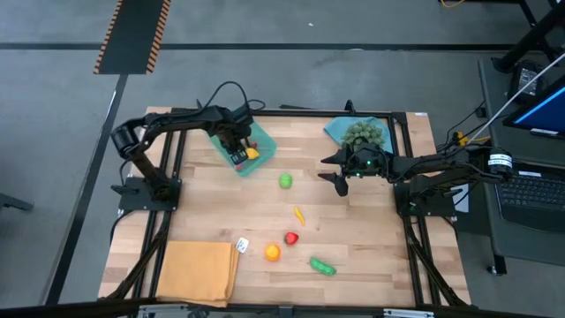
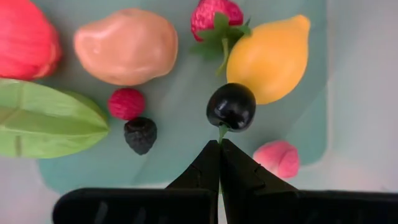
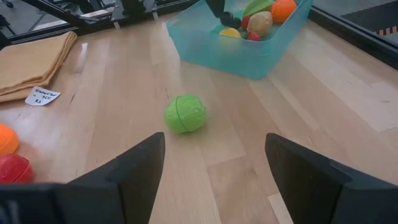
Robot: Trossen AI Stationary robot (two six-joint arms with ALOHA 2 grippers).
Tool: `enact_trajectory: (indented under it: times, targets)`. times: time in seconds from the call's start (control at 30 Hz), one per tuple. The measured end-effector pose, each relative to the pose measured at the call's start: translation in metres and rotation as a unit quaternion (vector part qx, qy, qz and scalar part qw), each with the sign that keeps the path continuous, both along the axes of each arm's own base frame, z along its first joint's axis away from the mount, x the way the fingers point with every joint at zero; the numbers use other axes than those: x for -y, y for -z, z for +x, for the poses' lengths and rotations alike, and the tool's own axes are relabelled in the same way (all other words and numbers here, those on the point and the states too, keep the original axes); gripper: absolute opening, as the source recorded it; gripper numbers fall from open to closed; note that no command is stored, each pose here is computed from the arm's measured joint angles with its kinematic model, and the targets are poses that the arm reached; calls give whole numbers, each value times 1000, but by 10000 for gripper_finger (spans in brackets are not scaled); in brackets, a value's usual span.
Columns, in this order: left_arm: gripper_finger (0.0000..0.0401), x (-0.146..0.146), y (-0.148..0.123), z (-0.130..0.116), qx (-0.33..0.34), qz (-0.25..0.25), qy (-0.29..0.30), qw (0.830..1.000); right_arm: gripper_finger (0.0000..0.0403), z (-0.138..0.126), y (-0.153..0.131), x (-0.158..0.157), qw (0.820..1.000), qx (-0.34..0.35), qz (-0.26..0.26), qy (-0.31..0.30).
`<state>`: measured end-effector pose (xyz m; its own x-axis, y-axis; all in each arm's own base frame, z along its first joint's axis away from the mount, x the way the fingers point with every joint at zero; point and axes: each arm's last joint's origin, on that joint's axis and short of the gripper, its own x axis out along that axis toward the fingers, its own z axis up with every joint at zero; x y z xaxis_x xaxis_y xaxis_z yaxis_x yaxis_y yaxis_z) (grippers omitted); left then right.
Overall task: Pick and placing Produce into tupperware
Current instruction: Put the black plum into the blue bin
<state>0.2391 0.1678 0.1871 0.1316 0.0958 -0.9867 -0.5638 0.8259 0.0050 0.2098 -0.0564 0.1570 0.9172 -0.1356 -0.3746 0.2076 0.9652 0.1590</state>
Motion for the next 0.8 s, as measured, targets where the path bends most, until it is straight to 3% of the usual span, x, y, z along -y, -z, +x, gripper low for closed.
enact_trajectory:
  times: [0.57,0.8]
  targets:
    - [1,-5,20,7,-16,-9,12,1000,280,0,0,0,1000,0,0,0]
    - [34,-6,20,8,-15,-4,12,1000,280,0,0,0,1000,0,0,0]
